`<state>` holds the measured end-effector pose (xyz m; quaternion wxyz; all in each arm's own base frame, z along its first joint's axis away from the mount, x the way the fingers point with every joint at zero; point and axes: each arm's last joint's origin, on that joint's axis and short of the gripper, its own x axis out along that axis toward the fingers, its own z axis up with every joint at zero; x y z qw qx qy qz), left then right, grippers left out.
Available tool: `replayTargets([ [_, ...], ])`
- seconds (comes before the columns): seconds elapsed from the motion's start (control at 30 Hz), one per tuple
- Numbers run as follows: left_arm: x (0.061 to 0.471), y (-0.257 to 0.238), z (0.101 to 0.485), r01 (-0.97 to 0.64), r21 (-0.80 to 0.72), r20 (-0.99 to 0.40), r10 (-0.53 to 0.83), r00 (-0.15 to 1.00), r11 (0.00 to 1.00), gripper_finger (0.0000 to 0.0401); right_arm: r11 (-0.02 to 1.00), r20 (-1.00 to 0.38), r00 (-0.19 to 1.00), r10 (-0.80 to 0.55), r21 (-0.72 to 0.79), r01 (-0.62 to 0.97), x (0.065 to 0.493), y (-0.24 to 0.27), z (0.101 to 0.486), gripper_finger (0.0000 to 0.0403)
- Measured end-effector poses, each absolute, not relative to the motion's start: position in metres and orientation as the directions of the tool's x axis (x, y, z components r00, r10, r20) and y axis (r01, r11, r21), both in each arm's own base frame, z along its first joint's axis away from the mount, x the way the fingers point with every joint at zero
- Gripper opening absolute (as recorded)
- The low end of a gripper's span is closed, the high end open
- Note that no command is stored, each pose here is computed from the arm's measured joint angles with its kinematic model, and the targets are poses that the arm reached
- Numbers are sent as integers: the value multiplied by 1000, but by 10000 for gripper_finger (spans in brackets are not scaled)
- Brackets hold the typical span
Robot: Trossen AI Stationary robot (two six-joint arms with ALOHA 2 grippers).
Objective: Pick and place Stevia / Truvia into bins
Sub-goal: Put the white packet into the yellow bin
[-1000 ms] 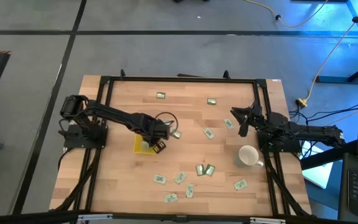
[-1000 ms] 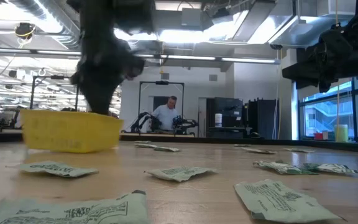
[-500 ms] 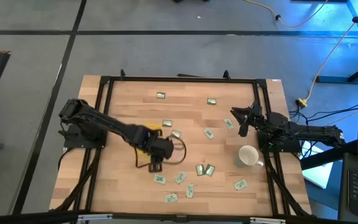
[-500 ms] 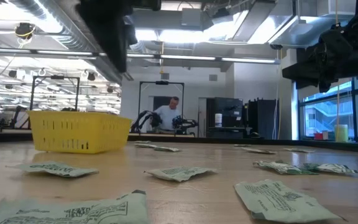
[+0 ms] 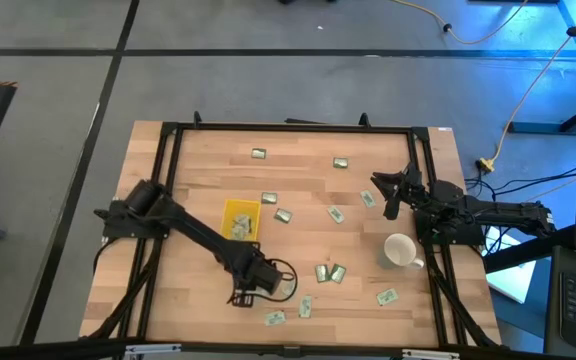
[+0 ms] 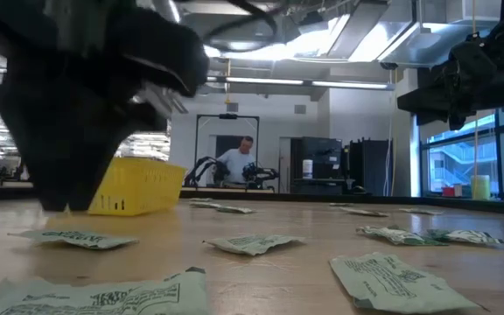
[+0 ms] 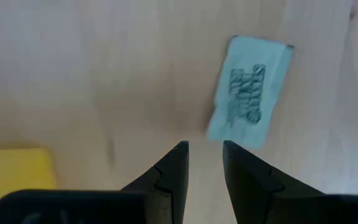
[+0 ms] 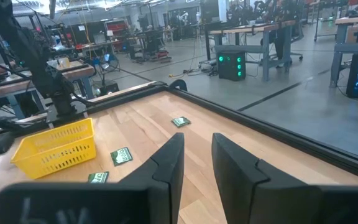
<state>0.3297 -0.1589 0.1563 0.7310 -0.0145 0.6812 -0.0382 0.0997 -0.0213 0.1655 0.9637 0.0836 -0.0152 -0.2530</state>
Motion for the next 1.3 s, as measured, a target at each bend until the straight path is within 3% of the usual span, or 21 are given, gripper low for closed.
replayTargets([
  [0.4,339,-163,141,18,-122,-989,-123,78,992,86,858,-13,872,-490,171,485,100,-21,165,87],
  [0.9,339,-162,132,-49,-103,-994,-101,44,994,7,858,-13,872,-490,170,485,100,-21,165,87],
  [1.17,335,-155,151,-72,-148,-988,-144,64,986,2,858,-13,872,-490,168,485,100,-21,165,87],
  [1.3,333,-147,184,-78,-192,-973,-179,149,978,2,858,-13,872,-490,168,485,100,-21,165,87],
])
